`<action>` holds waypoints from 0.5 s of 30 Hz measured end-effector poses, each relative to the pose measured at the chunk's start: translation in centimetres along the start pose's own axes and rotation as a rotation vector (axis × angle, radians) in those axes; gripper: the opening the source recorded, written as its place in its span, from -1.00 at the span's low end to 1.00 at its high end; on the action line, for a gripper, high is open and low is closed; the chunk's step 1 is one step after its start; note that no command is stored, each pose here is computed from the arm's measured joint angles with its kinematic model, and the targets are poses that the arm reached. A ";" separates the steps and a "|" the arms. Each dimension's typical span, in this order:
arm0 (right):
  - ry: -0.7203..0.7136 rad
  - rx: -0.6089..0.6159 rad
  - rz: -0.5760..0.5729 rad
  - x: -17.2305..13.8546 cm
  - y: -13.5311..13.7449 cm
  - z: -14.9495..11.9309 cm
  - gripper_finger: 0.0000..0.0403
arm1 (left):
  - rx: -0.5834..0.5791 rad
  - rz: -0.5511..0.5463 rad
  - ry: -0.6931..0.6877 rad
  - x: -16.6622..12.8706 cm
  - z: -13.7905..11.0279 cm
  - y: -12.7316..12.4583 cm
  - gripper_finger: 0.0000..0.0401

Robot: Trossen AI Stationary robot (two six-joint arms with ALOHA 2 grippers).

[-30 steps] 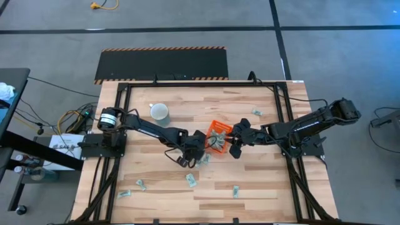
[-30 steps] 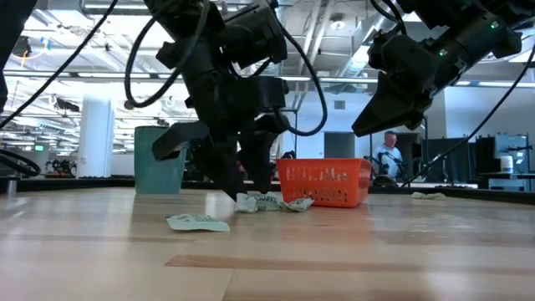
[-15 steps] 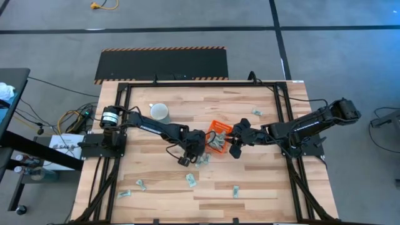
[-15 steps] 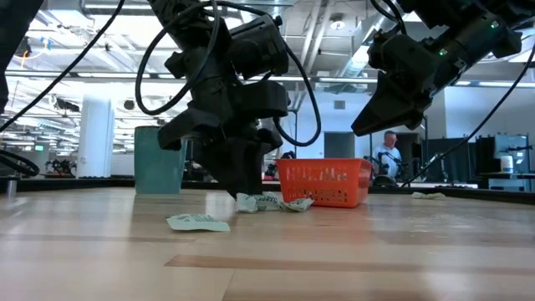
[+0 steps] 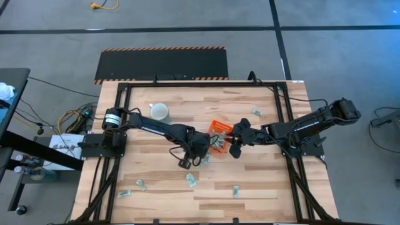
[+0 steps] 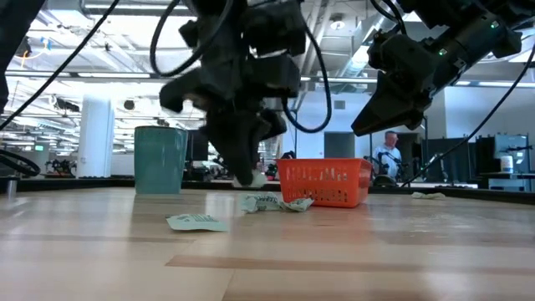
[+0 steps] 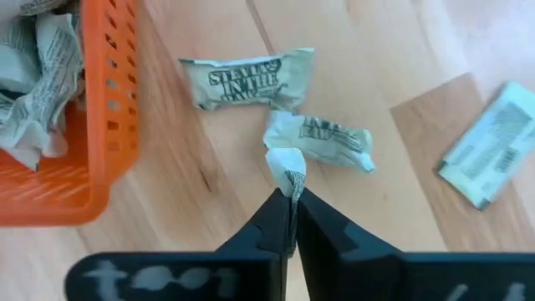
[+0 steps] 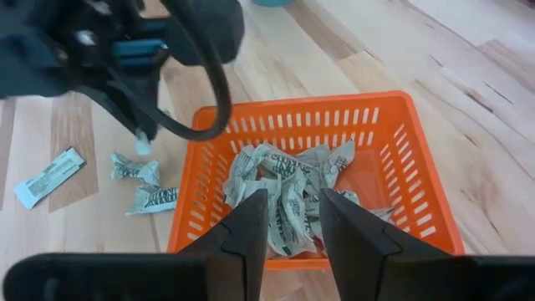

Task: Pick and place Stevia / Truvia into bins
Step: Put the stevia packet into the basket

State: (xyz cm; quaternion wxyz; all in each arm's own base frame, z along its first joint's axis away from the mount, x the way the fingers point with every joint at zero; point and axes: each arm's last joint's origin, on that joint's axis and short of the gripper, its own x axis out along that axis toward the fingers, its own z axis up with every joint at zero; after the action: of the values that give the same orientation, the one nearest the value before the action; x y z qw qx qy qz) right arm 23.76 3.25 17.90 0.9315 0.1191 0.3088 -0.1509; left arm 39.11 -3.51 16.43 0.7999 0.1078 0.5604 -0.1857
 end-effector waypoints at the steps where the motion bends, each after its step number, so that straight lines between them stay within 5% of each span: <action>1: 0.000 0.000 -0.001 0.0 0.0 0.0 -0.48 | 0.002 -0.004 0.011 -0.3 0.2 -0.1 -0.98; 15: -0.020 0.011 -0.042 0.0 -0.1 0.1 -0.48 | 0.086 0.123 -0.058 -5.5 4.0 1.4 -0.99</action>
State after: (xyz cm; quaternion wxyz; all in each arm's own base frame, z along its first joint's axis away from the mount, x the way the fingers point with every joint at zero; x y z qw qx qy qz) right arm 23.74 3.11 17.92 0.9304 0.1163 0.3012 -0.1733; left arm 41.46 -2.74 22.90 0.8203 0.1707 0.5209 -0.1628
